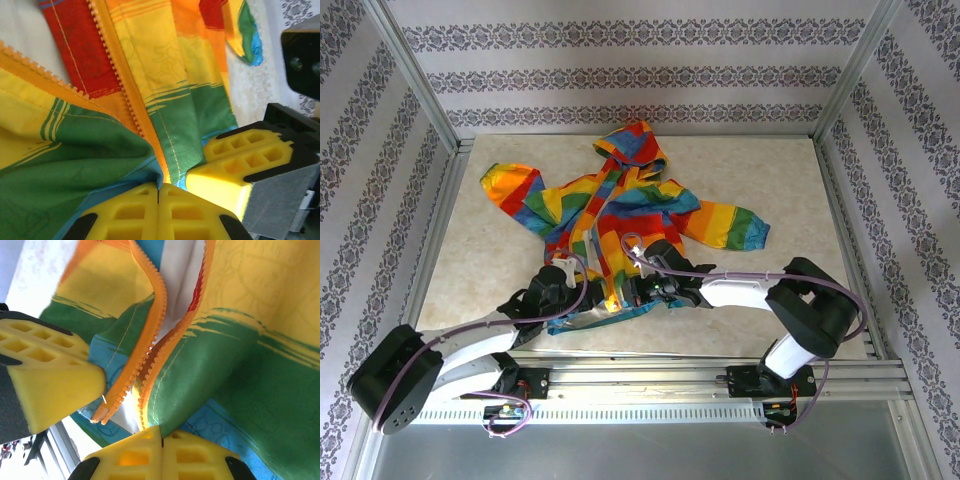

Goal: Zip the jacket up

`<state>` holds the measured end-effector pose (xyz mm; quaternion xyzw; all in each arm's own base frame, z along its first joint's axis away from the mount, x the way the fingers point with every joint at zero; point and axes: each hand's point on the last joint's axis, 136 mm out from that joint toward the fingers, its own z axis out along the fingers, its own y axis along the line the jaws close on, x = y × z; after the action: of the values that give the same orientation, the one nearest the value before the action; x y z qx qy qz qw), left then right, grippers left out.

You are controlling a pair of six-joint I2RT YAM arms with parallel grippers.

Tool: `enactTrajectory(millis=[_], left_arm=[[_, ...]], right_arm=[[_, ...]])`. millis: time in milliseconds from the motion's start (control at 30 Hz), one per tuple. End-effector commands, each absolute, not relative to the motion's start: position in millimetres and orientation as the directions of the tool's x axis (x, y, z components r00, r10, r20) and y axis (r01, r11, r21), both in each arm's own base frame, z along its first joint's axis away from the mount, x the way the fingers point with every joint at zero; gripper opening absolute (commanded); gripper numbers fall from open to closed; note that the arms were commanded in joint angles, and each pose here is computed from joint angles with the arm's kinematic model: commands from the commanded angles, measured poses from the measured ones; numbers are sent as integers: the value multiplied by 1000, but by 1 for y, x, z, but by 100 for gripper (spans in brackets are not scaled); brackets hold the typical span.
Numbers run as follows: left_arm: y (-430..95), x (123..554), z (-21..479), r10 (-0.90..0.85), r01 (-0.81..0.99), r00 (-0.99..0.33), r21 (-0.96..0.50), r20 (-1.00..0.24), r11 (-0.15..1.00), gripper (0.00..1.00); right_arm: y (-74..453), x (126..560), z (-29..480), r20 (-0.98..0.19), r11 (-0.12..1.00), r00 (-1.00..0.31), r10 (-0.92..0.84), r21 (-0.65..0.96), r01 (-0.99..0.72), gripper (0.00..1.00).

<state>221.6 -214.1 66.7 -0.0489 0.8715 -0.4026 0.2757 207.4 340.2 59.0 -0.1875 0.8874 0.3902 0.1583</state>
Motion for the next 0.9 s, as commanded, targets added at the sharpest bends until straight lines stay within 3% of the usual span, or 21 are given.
enactTrajectory(millis=[0, 433, 867], left_arm=[[-216, 224, 63, -335, 135, -822, -730, -460, 670, 0], [-211, 218, 40, -347, 76, -834, -712, -429, 698, 0], [-206, 213, 38, -346, 70, -835, -706, -428, 704, 0]], right_arm=[[347, 211, 64, -435, 592, -881, -185, 667, -453, 3], [338, 199, 49, -376, 609, -903, -206, 673, -419, 27], [340, 188, 33, -307, 633, -921, -242, 670, -389, 40]])
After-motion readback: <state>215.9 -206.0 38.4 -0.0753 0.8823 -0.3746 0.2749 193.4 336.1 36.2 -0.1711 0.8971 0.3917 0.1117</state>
